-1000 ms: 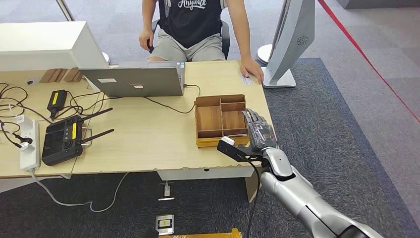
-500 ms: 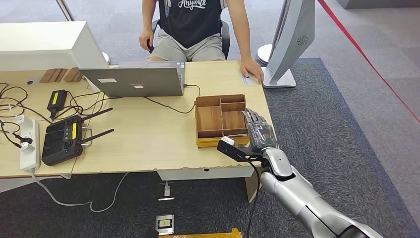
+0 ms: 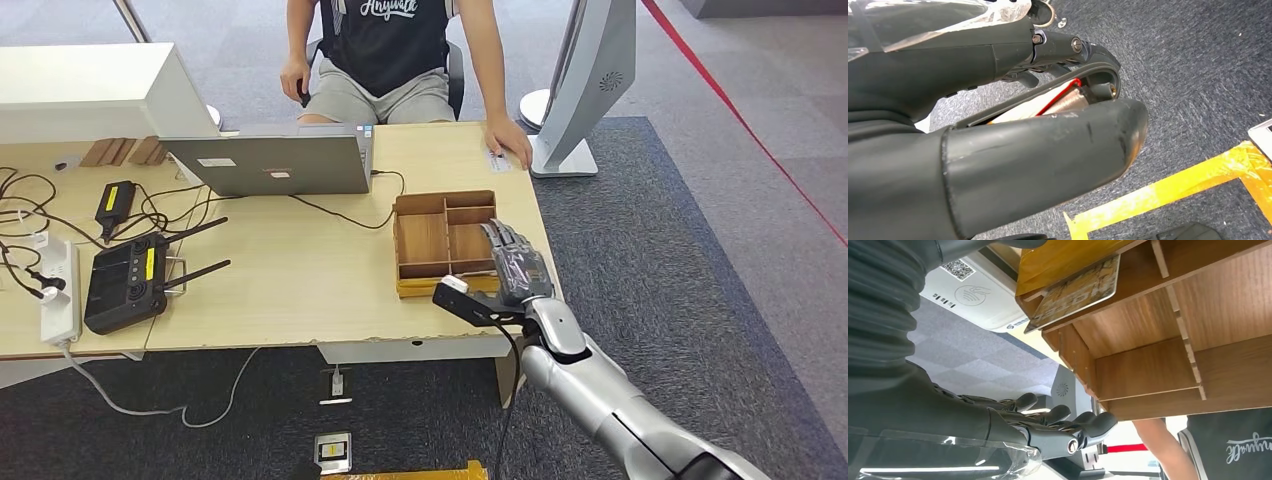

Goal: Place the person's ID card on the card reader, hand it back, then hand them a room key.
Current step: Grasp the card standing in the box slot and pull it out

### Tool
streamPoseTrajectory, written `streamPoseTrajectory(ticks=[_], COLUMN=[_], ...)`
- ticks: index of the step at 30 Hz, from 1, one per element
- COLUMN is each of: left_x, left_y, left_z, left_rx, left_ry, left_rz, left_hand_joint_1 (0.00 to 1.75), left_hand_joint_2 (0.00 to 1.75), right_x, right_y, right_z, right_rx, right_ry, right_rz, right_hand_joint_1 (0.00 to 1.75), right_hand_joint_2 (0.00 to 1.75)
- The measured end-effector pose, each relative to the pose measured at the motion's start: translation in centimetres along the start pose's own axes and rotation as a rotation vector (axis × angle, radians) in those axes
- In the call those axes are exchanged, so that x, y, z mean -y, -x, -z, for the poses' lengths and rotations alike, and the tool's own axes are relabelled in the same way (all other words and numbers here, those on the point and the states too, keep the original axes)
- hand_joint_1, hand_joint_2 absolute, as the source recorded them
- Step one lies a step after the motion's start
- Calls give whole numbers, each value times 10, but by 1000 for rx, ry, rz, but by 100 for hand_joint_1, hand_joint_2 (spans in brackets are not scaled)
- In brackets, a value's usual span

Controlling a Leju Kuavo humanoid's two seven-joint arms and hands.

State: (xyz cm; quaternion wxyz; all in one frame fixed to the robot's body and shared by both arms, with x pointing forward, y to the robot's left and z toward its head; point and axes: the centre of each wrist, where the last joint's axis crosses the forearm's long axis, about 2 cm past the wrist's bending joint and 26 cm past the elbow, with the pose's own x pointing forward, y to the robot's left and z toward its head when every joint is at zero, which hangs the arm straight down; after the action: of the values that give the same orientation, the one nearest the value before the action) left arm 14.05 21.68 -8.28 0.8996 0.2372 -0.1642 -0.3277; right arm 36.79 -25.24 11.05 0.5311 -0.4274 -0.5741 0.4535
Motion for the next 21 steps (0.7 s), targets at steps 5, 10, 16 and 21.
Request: streamPoseTrajectory(ticks=[5,10,16,21], left_x=[0,0,0,0], left_y=[0,0,0,0], left_z=[0,0,0,0], left_rx=[1,2,3,0], left_ry=[0,1,-1,-1], left_rz=[0,3,3,-2], left_hand_joint_1=[0,0,0,0], left_hand_joint_2=[0,0,0,0], right_x=[-2,-5,-7,-7], right_y=[-6,-10,-13,-14], right_z=[1,1,2,3], right_rx=[14,16,21,21], right_ry=[-9,-16,-29,-35], right_rz=[13,19,18,17], right_hand_joint_1=[0,0,0,0], right_hand_joint_2=[175,175,175,175])
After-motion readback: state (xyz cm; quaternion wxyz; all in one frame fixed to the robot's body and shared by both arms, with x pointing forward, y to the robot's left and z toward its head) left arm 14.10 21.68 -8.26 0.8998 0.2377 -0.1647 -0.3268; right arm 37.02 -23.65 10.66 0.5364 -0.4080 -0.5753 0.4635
